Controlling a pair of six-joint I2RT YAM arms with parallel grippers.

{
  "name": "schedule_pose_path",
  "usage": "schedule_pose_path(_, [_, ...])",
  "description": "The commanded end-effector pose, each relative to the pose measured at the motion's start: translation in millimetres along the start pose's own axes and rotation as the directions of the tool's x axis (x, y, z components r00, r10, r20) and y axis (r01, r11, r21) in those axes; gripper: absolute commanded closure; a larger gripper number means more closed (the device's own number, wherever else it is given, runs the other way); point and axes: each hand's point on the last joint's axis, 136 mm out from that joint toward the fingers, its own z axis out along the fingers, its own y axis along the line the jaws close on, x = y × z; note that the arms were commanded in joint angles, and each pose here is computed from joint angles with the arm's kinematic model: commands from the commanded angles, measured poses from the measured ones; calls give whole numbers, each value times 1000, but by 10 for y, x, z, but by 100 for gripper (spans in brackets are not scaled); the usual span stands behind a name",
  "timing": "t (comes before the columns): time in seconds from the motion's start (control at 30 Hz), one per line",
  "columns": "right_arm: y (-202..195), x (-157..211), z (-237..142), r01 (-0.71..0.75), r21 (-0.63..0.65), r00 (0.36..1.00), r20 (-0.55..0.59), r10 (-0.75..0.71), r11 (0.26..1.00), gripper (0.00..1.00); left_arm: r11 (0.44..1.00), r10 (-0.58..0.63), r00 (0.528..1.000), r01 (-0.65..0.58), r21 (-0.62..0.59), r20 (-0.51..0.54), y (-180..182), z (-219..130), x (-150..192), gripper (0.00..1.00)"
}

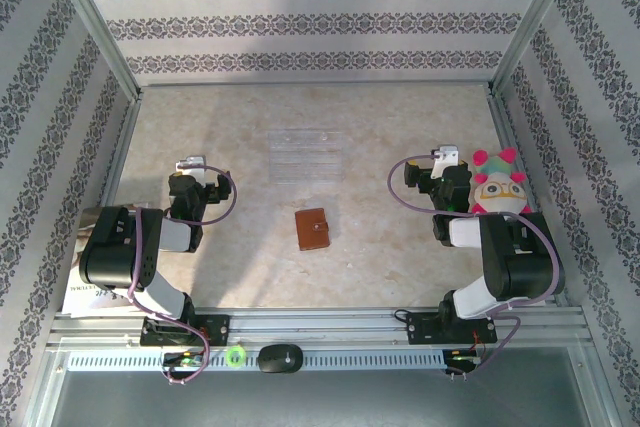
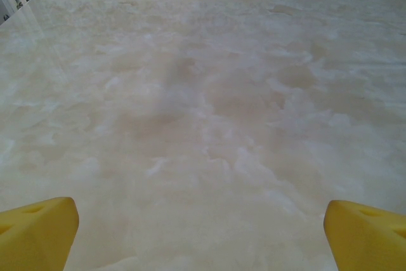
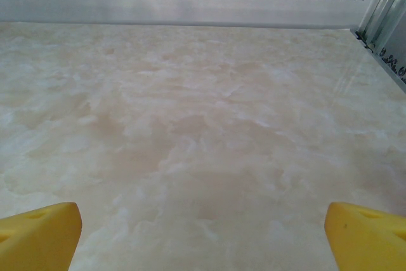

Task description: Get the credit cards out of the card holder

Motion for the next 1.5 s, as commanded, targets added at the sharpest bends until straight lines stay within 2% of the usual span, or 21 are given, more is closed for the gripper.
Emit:
schedule_pose_path(0.0, [39,-46,-8,-14,-21,1000,27,15,1000,2,1000,7,999,-6,-10,43,33,22,-140,1])
schedule_pose_path(1.03, [-6,-45,3,-47,-27,999,23,48,999,2,1000,7,999,-7,-10,43,31,25,-142,1])
schedule_pose_path(1.13, [-140,-142,-55,-78,45,997,31,77,996,2,1000,11,999,-10,-17,52,40,-25,-229,1])
schedule_pose_path(1.23, [-130,-296,-127,-66,43,998,7,66,997,2,999,15,999,-13,-44,44,66,-158,-449,1])
schedule_pose_path(1.3, [-171,-410,-170,-70,84,997,-10,71,994,2,995,-29,998,34,-95,51,150,-253,-594,1])
schedule_pose_path(1.4, [-266,-591,-245,-107,188,994,-9,110,976,2,967,-172,976,193,-168,131,316,-423,-825,1])
schedule_pose_path(1.47, [-413,-700,-302,-102,354,994,-11,113,930,2,932,-283,935,320,-168,212,383,-516,-966,1])
